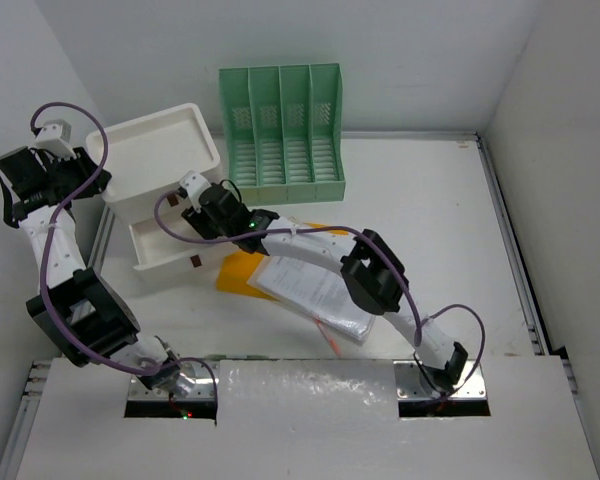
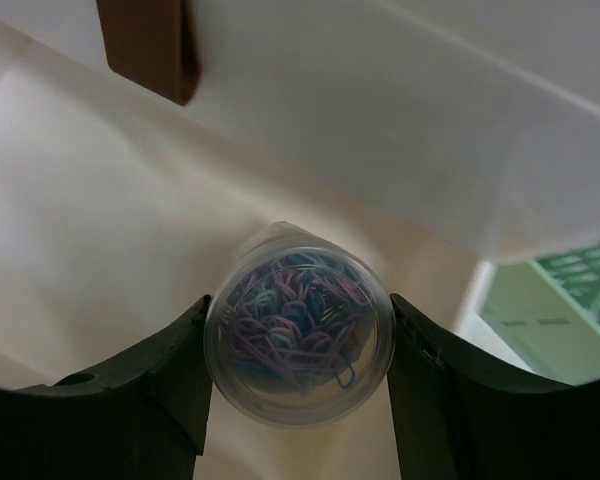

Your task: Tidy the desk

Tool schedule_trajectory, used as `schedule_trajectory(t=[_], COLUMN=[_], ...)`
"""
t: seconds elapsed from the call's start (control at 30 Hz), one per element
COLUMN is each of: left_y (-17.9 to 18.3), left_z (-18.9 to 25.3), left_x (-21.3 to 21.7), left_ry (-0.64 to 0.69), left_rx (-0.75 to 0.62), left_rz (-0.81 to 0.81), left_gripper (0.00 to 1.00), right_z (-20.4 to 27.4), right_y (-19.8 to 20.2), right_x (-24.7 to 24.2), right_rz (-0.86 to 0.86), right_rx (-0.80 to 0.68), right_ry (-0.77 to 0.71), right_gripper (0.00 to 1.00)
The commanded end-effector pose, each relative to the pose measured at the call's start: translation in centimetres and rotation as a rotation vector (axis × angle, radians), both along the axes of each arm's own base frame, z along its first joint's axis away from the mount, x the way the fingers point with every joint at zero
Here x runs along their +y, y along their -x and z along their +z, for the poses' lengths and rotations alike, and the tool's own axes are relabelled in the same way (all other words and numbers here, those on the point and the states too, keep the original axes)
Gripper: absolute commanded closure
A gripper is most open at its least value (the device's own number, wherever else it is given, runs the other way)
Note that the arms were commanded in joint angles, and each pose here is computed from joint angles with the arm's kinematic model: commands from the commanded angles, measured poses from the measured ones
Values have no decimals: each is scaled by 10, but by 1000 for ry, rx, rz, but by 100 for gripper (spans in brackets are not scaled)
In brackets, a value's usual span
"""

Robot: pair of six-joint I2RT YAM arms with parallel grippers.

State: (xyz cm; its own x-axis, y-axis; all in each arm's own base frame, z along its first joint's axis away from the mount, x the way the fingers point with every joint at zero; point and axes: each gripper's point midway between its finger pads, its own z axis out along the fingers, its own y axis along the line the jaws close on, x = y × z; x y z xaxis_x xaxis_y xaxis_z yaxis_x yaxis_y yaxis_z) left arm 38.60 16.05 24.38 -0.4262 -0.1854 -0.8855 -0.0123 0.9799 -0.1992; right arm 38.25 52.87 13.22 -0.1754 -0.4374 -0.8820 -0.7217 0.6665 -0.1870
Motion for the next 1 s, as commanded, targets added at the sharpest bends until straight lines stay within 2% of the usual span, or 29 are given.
schedule_trajectory(t=[0.0, 0.07, 0.1, 0.2, 0.23, 0.43, 0.47, 0.5, 0.53, 0.57, 0.6, 0.67, 0.73, 0.77, 0.8, 0.83, 0.87, 0.9, 0.97], left_y=[28, 28, 27, 27, 27, 26, 26, 27, 26, 27, 27, 26, 26, 26, 26, 26, 26, 26, 26], left_z=[-45, -45, -45, -47, -47, -51, -51, -52, -53, -53, -54, -54, -54, -54, -54, -55, -55, -55, -56], left_x=[-41, -40, -40, -40, -40, -38, -38, -38, -39, -39, -39, -38, -37, -38, -37, -37, -38, -38, -37], left_ry=[199, 200, 198, 200, 202, 215, 214, 217, 217, 218, 219, 218, 216, 218, 216, 216, 217, 219, 218], left_rx=[167, 167, 166, 167, 168, 179, 181, 183, 183, 185, 186, 185, 184, 185, 183, 184, 187, 189, 192], left_rz=[-93, -90, -89, -88, -88, -79, -76, -74, -75, -75, -75, -73, -71, -71, -71, -69, -69, -67, -64], left_gripper=[78, 78, 78, 78, 78, 78, 78, 78, 78, 78, 78, 78, 78, 78, 78, 78, 78, 78, 78], right_z=[36, 28, 28, 32, 42, 93, 121, 114, 148, 157, 138, 144, 107, 81, 81, 62, 56, 51, 29], right_y=[-7, -6, -6, -1, 2, 24, 33, 37, 52, 61, 75, 94, 110, 115, 116, 120, 122, 127, 134], right_x=[18, 18, 18, 15, 15, 18, 15, 7, 3, 0, -2, -11, -17, -26, -24, -27, -26, -18, -9], right_rz=[-2, 5, 7, 26, 36, 151, 168, 149, 169, 169, 171, 164, 151, 127, 113, 90, 87, 117, 135], right_rx=[-8, 4, 5, 2, -10, -63, -105, -106, -180, -205, -202, -189, -148, -108, -108, -55, -32, -15, 33], right_ry=[-118, -103, -102, -98, -110, -161, -183, -165, -193, -210, -200, -264, -288, -281, -329, -350, -374, -411, -441], right_gripper=[80, 59, 37, 7, 3, 1, 1, 1, 1, 1, 1, 1, 1, 7, 20, 62, 85, 97, 100])
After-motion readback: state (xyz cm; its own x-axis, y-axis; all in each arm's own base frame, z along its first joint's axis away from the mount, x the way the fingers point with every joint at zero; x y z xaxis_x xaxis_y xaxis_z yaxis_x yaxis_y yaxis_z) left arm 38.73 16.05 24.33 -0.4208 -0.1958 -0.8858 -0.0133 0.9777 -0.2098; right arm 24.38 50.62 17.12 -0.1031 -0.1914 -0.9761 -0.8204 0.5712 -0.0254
